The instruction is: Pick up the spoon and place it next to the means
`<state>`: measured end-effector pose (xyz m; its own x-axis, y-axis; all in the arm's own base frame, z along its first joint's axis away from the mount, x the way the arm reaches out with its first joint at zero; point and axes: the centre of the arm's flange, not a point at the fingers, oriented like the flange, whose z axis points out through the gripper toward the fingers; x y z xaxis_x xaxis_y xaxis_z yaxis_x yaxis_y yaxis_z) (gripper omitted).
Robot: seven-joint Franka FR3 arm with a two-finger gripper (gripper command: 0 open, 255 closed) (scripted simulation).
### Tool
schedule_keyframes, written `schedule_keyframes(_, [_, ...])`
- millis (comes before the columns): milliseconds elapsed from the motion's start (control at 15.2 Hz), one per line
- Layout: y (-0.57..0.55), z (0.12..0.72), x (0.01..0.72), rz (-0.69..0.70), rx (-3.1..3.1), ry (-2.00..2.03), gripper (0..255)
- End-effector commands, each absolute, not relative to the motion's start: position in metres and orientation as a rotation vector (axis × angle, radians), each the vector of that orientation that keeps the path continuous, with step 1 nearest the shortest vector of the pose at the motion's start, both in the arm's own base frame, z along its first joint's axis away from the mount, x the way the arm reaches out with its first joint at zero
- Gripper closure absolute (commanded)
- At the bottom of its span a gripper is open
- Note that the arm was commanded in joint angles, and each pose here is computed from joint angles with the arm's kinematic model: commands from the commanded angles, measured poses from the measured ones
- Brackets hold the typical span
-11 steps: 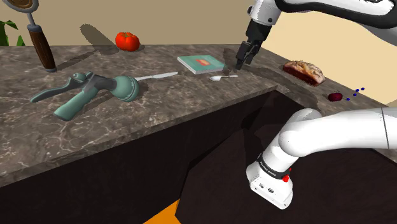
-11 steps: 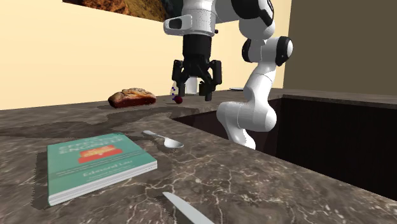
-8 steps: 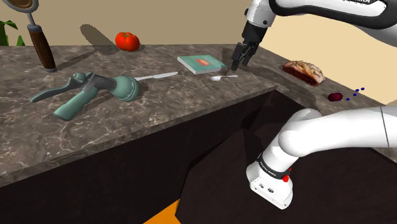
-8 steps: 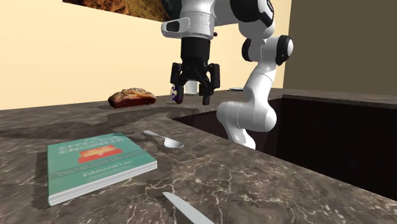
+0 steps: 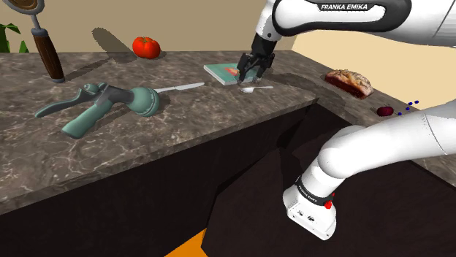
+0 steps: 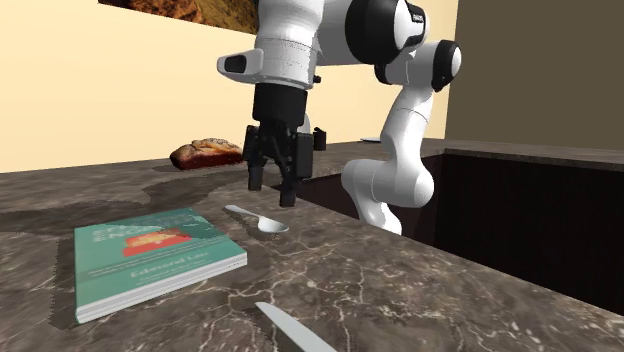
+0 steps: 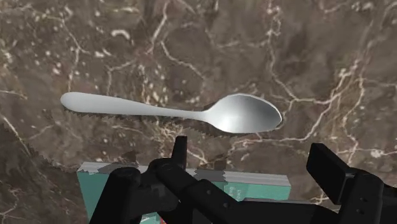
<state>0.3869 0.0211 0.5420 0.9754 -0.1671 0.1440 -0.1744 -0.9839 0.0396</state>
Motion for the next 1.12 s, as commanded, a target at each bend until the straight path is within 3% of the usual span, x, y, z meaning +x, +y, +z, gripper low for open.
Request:
schedule_keyframes(0, [0.025,0.532,0.395,0.234,3.066,-0.303,0])
schedule_keyframes(924, [0.023,0.497,0.4,0.234,3.066,-0.303,0])
schedule_keyframes(990, [0.023,0.497,0.4,0.234,3.066,-0.303,255])
schedule_keyframes(1056, [0.023,0.497,0.4,0.234,3.066,-0.303,255])
